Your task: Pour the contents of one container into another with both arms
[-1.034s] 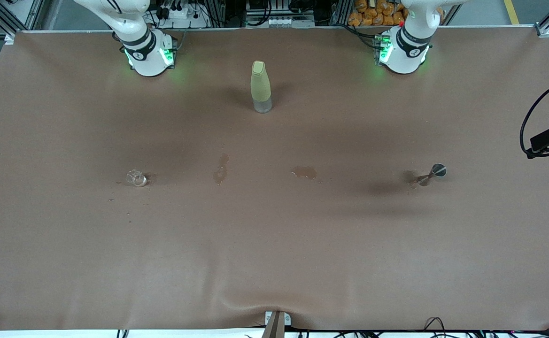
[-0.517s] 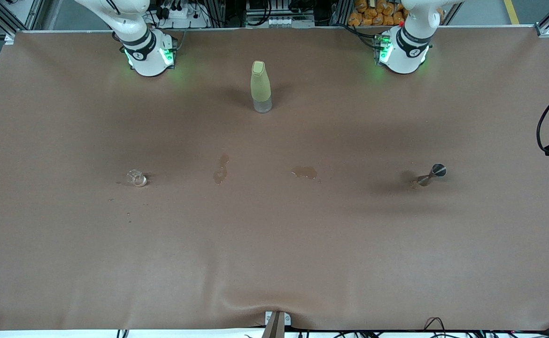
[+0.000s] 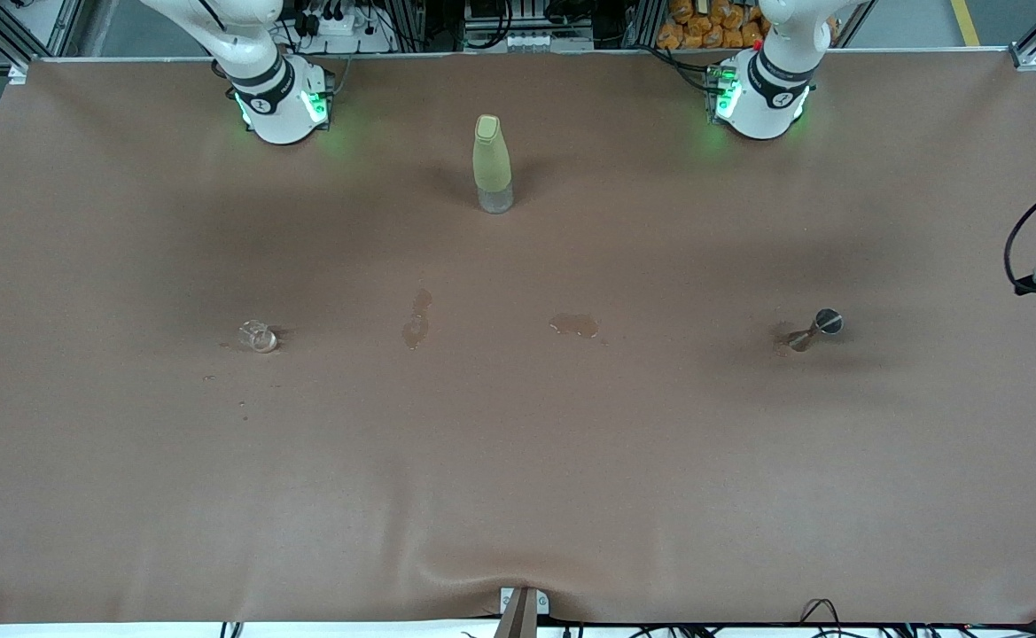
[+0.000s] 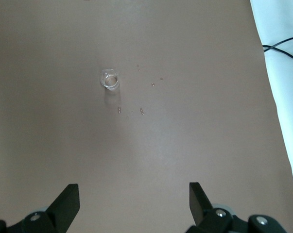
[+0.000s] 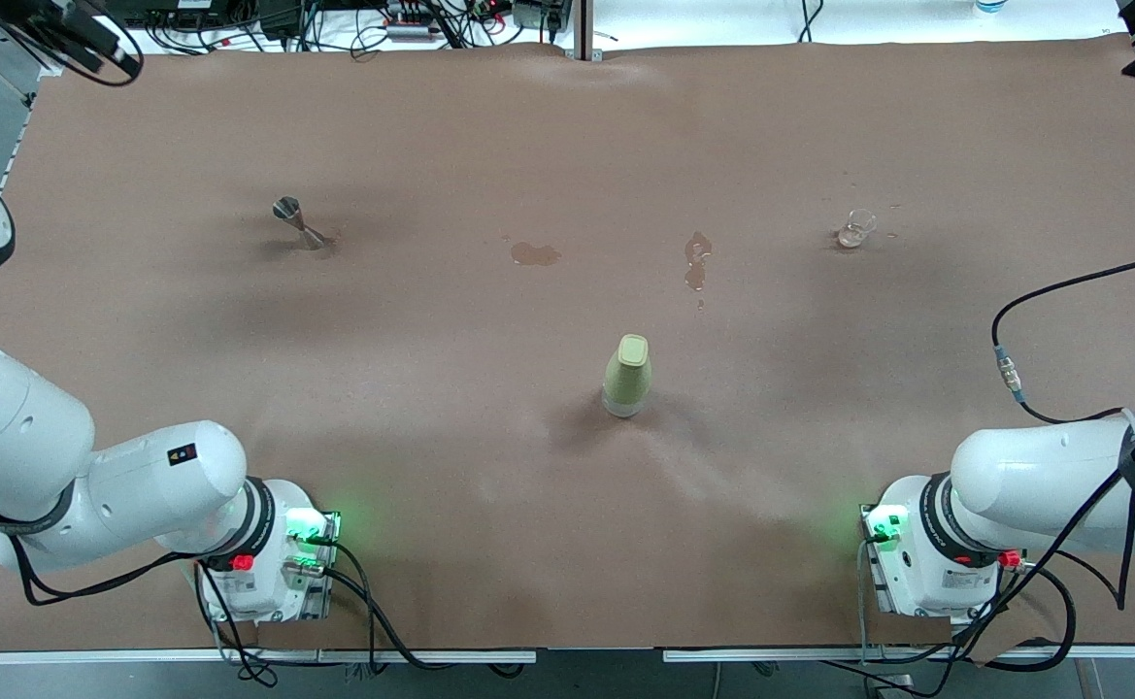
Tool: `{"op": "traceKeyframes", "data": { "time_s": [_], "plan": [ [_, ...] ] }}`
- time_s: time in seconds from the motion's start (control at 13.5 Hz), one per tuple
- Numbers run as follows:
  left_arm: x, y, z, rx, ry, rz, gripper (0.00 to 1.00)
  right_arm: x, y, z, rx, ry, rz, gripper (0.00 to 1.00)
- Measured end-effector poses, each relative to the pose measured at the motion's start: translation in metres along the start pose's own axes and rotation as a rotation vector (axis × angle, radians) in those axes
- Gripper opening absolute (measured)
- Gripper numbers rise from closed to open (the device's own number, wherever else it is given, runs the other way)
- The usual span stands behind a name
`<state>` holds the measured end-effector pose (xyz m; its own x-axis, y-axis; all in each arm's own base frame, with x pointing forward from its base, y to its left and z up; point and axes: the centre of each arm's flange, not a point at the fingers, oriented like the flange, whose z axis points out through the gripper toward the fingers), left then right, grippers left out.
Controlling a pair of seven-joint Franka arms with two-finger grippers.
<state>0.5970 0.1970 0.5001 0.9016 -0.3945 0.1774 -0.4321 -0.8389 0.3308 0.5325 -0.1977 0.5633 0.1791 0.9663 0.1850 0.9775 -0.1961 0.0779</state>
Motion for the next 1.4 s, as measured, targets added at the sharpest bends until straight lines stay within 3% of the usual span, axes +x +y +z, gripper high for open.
{"op": "traceKeyframes", "data": {
  "time_s": [0.59,0.96,1.4],
  "plan": [
    [-0.019,-0.018,0.106,-0.274,0.145,0.496,1.0,-0.034,-0.022,0.095,-0.029,0.186,-0.04,1.0],
    [-0.043,-0.051,0.152,-0.308,0.232,0.794,1.0,-0.054,-0.036,0.145,-0.039,0.307,-0.071,1.0],
    [-0.085,-0.078,0.214,-0.357,0.408,0.998,1.0,-0.085,-0.038,0.228,-0.052,0.452,-0.107,1.0]
  ]
}}
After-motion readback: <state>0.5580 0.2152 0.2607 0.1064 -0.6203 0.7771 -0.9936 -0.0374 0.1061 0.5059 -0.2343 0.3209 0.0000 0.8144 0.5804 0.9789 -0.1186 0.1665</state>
